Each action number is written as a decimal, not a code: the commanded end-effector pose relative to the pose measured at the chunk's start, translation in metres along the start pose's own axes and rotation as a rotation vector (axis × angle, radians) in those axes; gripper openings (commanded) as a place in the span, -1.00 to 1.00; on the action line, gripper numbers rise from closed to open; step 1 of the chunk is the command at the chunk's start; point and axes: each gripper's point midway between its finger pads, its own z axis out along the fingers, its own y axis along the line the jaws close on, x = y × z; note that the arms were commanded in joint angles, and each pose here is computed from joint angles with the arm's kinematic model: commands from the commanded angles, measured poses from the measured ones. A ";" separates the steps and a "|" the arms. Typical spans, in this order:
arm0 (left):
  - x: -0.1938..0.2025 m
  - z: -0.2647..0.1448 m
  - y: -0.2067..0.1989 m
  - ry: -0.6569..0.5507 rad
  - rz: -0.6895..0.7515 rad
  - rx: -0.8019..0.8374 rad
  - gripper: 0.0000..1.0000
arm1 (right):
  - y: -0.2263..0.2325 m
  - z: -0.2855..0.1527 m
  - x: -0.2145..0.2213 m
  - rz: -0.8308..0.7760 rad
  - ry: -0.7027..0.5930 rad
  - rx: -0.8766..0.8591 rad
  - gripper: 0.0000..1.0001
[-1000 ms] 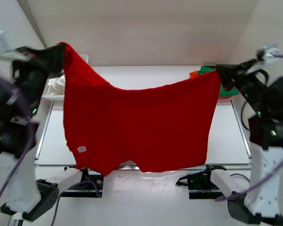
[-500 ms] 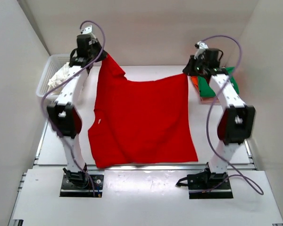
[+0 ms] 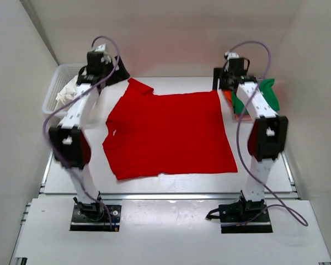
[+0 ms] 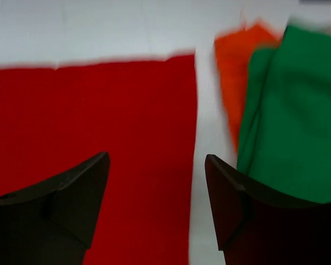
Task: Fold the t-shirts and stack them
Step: Flatten out the tshirt
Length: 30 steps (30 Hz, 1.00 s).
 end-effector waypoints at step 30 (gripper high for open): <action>0.333 -0.209 0.049 0.521 -0.066 -0.093 0.65 | 0.033 -0.180 0.291 0.125 0.406 -0.002 0.37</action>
